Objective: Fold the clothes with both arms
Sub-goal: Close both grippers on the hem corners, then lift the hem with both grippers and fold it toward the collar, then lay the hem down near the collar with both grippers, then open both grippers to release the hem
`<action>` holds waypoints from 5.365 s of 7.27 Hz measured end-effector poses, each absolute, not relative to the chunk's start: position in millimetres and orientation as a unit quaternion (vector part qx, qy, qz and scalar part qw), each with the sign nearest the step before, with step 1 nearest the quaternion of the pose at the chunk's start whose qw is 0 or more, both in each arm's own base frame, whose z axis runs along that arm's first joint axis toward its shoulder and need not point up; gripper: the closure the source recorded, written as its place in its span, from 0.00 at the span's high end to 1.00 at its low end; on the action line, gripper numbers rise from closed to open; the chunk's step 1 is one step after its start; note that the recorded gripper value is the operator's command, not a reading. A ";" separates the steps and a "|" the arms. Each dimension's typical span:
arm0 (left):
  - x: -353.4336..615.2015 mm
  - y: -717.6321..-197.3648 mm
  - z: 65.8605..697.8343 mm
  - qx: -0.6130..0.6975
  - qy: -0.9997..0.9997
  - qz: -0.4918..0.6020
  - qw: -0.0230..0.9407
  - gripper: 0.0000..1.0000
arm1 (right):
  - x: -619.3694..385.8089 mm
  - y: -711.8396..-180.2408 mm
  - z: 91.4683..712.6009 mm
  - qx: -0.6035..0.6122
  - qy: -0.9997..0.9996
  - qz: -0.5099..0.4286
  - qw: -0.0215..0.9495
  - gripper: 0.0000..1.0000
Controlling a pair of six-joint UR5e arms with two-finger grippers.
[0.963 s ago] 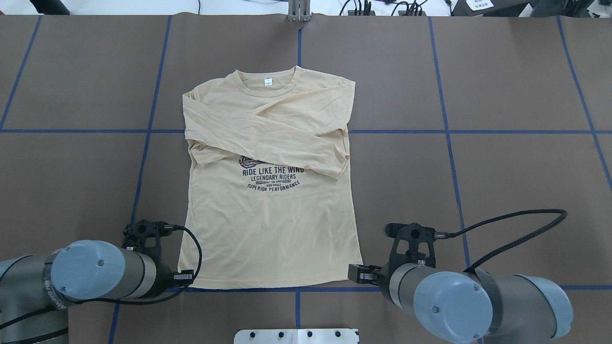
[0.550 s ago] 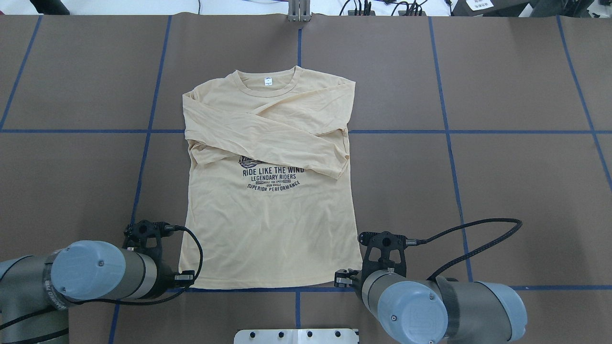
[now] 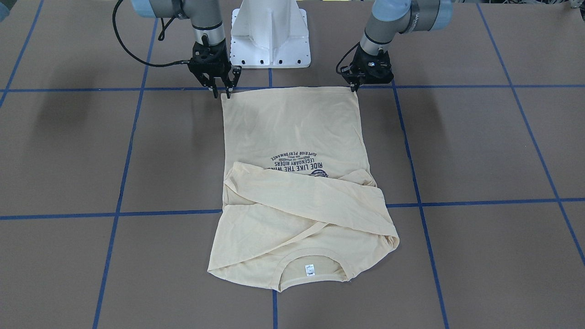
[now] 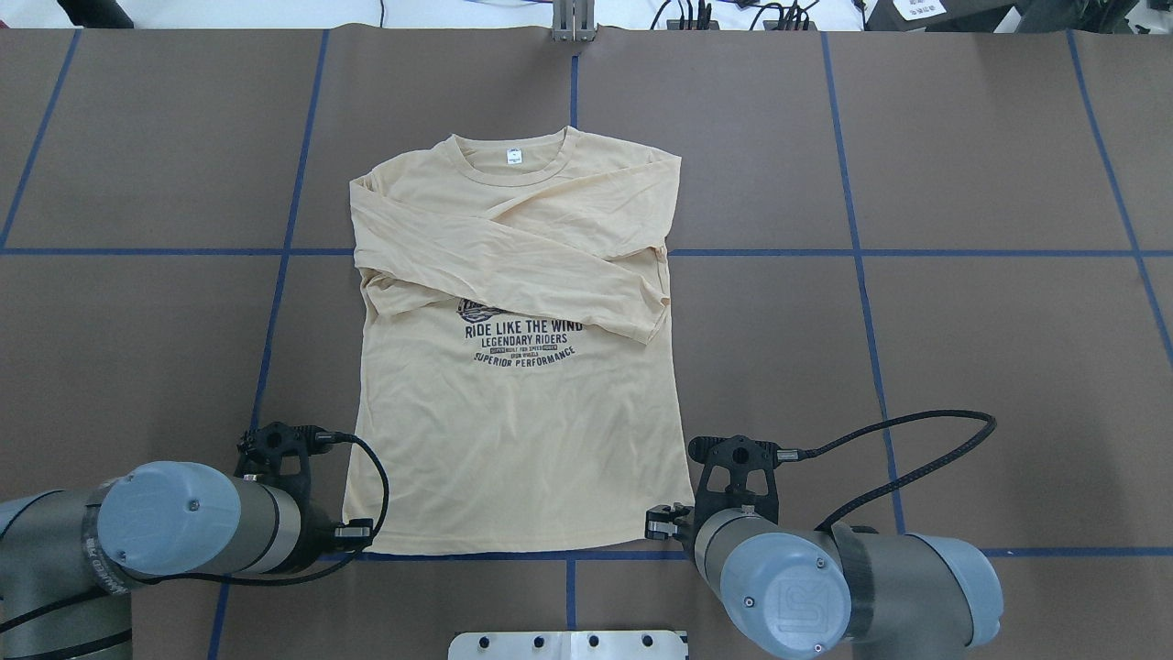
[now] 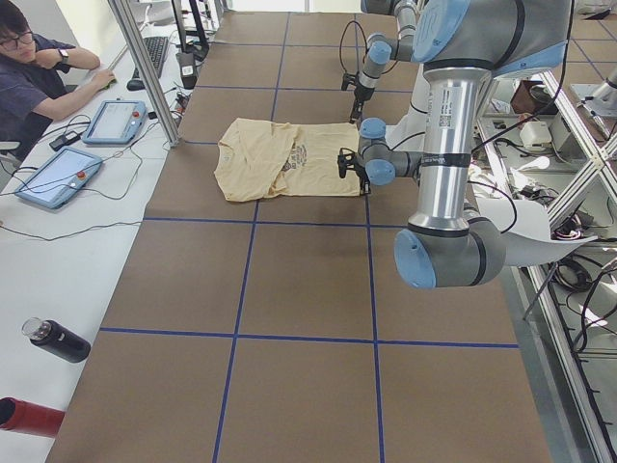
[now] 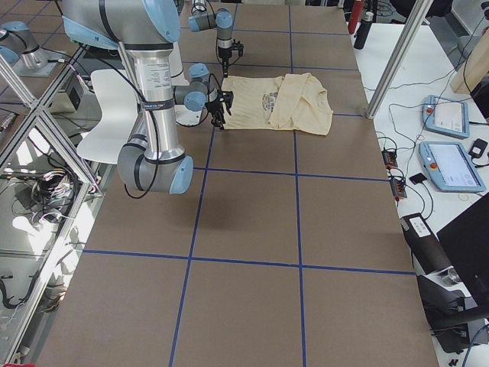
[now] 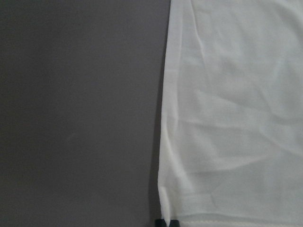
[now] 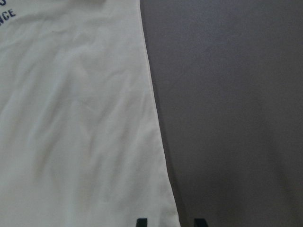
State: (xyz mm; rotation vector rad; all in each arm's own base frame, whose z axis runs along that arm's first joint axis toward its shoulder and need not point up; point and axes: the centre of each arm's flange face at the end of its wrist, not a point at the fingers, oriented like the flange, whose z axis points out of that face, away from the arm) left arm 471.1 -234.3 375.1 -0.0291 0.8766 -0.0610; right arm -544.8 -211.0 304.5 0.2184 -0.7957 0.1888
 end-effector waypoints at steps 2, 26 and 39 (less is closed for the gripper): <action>470.6 -234.2 373.3 -0.014 0.426 -0.029 0.904 0.00 | -547.4 -210.8 307.6 0.106 -0.383 0.092 0.913 0.17; 426.6 -364.9 249.7 0.064 0.384 -0.044 0.920 0.00 | -456.9 -390.9 213.9 0.098 -0.420 0.161 0.888 0.00; 454.4 -423.6 308.8 0.137 0.342 0.019 0.929 1.00 | -486.7 -448.6 273.1 0.119 -0.397 0.157 0.896 1.00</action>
